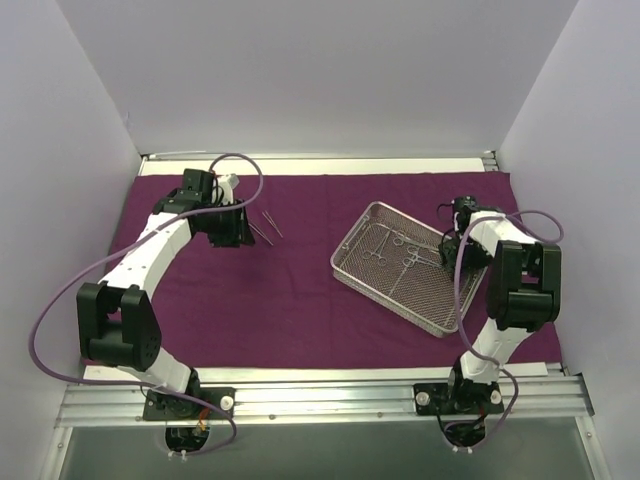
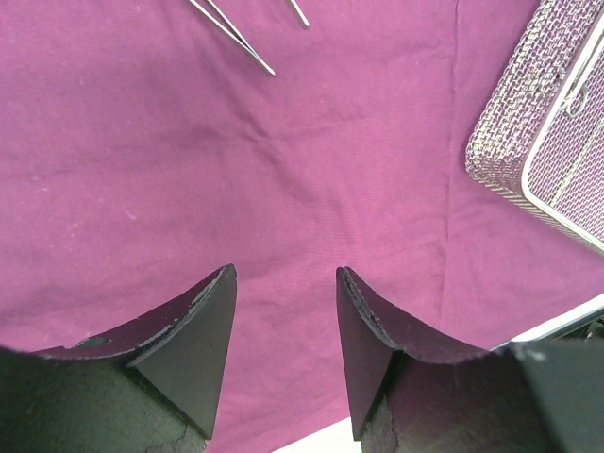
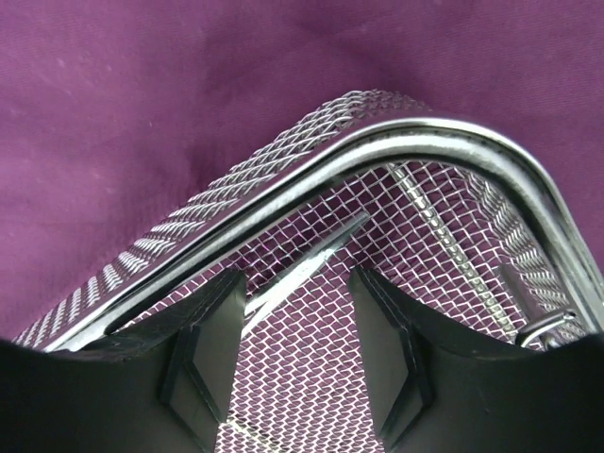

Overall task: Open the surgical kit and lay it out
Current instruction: Pick up the medical item from the container.

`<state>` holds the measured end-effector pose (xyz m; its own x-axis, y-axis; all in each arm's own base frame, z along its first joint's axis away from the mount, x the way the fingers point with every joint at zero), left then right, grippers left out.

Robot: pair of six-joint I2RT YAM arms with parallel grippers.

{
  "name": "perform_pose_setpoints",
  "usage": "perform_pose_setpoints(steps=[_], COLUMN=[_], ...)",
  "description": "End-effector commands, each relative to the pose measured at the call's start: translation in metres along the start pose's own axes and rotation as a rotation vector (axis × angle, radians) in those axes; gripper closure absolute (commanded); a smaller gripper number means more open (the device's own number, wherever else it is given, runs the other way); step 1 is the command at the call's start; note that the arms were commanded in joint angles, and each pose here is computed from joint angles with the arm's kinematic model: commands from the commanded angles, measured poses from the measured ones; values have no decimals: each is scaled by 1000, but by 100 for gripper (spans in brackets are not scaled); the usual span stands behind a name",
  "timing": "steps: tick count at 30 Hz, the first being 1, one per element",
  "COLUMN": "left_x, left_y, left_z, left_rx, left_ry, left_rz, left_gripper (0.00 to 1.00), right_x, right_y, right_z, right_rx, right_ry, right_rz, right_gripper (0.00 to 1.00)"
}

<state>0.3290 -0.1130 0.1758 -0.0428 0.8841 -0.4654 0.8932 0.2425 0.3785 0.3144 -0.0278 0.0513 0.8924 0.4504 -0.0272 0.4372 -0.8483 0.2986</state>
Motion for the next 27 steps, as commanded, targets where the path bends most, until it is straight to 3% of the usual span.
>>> perform_pose_setpoints(steps=[1,7,8,11,16,27], left_x=[-10,-8,-7,-7,-9,-31], left_y=[18,20,21,21,21,28], left_z=[-12,-14,-14,-13,-13,-24], left_rx=[-67,-68,-69,-68,-62,-56], left_ry=[-42,-36,-34,-39,-52,-147], left_rz=[25,9,5,0,-4,-40], left_gripper=[45,45,45,45,45,45], right_x=[-13,-25,-27,-33,-28,33], right_y=[2,-8,-9,-16,-18,8], right_z=[9,19,20,17,7,-80], right_rx=[-27,6,9,26,34,-156], right_ry=[-117,-188,-192,-193,-115,325], right_rz=[18,-42,-51,-73,-81,-348], right_gripper=[51,61,72,86,99,100])
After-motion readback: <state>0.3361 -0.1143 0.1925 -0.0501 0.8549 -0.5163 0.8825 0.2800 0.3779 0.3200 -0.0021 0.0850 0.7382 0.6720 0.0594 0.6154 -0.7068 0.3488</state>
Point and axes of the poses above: each gripper's point midway between its finger pads, its own z axis out along the fingers, its own x axis along the line the jaws close on, y = z × x, the point moved 4 cm from there along -z, back along the fingers, and after that the axes turned 10 degrees about -z, right-handed, at the moved point
